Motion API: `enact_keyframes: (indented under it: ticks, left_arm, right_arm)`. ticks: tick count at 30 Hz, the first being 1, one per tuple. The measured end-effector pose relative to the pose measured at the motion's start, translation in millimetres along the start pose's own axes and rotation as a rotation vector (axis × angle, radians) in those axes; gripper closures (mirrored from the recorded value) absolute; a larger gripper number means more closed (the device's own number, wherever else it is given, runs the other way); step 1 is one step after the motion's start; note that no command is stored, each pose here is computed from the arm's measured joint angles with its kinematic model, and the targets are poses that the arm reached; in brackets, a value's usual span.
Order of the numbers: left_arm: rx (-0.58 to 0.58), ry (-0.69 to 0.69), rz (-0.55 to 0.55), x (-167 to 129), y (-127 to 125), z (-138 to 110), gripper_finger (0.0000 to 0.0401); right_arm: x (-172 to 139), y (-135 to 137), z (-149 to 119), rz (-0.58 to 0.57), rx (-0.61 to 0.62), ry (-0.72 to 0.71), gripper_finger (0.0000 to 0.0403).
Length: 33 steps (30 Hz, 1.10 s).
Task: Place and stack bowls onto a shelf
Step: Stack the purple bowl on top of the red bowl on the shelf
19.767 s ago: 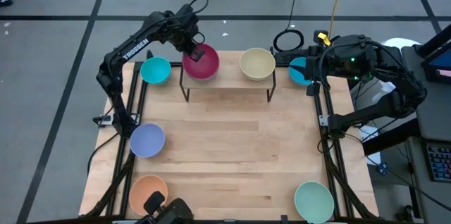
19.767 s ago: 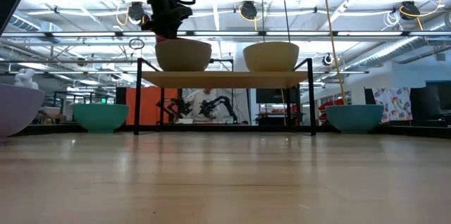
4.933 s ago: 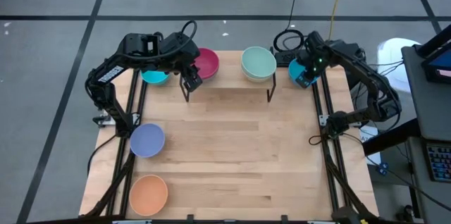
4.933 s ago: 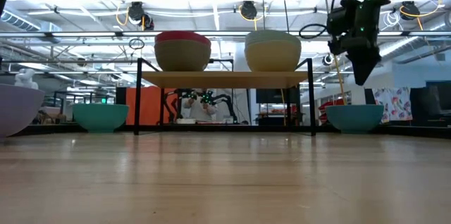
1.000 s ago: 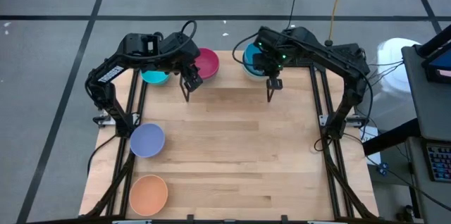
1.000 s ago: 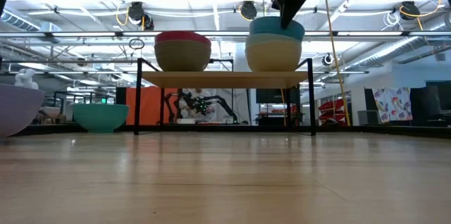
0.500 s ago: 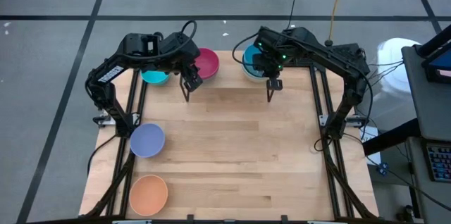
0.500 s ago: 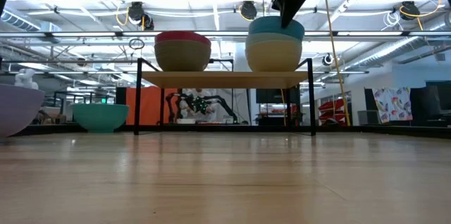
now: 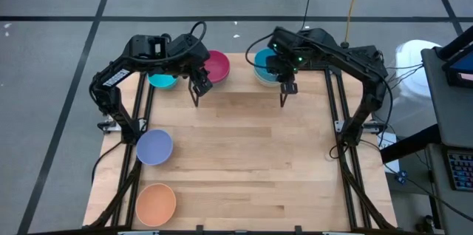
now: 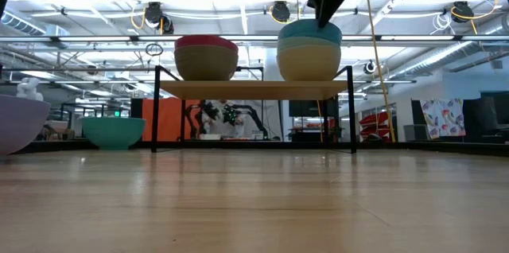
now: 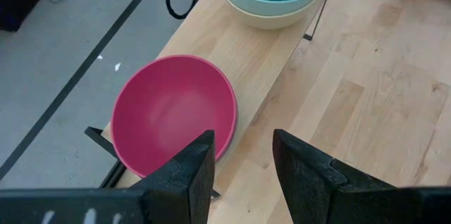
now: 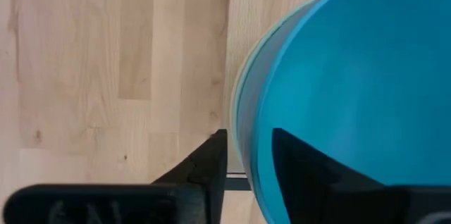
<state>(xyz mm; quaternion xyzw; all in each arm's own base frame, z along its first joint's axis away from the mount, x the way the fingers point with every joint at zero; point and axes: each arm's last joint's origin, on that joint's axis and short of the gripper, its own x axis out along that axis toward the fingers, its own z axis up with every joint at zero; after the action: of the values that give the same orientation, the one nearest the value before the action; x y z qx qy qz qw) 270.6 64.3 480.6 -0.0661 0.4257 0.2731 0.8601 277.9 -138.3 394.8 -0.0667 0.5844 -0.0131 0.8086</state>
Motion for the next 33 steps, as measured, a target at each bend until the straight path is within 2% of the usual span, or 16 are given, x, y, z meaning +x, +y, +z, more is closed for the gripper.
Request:
enact_keyframes:
  ticks: [12, 14, 18, 23, 29, 33]
  left_arm:
    - [0.019, 0.000, 0.000, 0.1, 0.1, 0.0, 0.0252]
    - [0.021, 0.005, -0.029, -0.6, -0.5, -0.3, 0.0251]
    - [0.016, 0.020, -0.127, -2.7, -2.7, -1.5, 0.0251]
    - [-0.089, 0.037, -0.154, -3.4, -4.0, -3.2, 0.0252]
    - [-0.098, 0.117, -0.096, 2.7, -4.5, -26.0, 0.0261]
    - [-0.149, 0.191, -0.155, -5.1, -4.8, -54.9, 0.0282]
  right_arm:
    - [-36.0, 18.4, -9.2, -0.062, -0.068, -0.113, 0.0285]
    - [-46.9, 23.2, -14.3, -0.079, -0.077, -0.141, 0.0285]
    - [-71.5, 32.2, -26.4, -0.190, -0.079, -0.184, 0.0284]
    - [-99.6, 42.2, -44.1, -0.286, -0.072, -0.258, 0.0284]
    - [-126.3, 53.7, -64.0, -0.331, -0.015, -0.362, 0.0284]
    - [-138.9, 59.5, -74.1, -0.340, 0.063, -0.429, 0.0284]
